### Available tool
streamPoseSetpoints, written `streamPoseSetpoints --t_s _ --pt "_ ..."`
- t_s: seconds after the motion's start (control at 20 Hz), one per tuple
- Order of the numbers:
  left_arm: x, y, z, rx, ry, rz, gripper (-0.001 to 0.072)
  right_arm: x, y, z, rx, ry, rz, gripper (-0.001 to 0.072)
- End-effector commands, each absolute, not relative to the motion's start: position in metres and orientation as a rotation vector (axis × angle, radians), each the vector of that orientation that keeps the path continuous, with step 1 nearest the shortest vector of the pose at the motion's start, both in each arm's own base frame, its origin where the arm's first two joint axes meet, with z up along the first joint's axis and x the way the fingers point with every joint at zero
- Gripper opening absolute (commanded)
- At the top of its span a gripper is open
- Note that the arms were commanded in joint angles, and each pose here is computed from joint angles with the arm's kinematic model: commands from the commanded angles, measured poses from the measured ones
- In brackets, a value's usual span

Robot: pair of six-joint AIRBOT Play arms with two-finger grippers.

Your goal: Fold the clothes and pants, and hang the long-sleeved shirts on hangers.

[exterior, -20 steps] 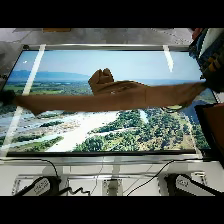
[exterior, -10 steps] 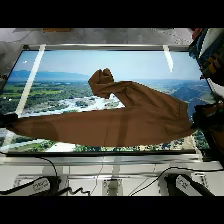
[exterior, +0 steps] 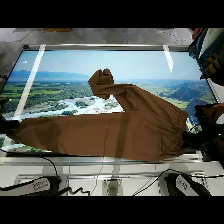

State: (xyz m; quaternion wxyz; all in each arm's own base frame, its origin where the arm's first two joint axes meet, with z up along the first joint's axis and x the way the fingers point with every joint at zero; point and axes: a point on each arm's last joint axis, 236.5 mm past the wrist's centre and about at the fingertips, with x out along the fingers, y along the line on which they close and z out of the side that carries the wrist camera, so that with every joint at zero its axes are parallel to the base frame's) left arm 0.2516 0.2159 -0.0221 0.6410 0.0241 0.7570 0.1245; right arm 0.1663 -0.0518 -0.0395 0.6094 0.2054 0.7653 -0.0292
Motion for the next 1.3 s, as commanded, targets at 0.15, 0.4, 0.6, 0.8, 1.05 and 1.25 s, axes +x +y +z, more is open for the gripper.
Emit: streamPoseSetpoints --t_s 0.15,0.4,0.6,0.8,1.05,1.25 --pt "0.198 0.228 -0.049 0.128 2.034 0.291 0.0018 0.15 -0.043 -0.041 0.496 1.831 -0.043 0.0028" --pt "0.216 0.275 -0.043 0.291 1.922 0.453 0.0019 0.152 -0.043 -0.042 0.497 1.822 -0.05 0.0028" --pt "0.239 0.284 -0.047 0.333 1.82 0.447 0.002 0.154 -0.044 -0.043 0.502 1.815 -0.058 0.0029" --pt "0.251 0.288 -0.048 0.352 1.77 0.447 0.0697 0.157 -0.045 -0.043 0.5 1.801 -0.061 0.0674" --pt "0.261 0.283 -0.048 0.379 1.749 0.43 0.0685 0.174 -0.053 -0.037 0.494 1.736 -0.09 0.0684" --pt "0.313 0.257 -0.044 0.444 1.616 0.366 0.0487 0.233 -0.072 0.003 0.482 1.511 -0.127 0.068"
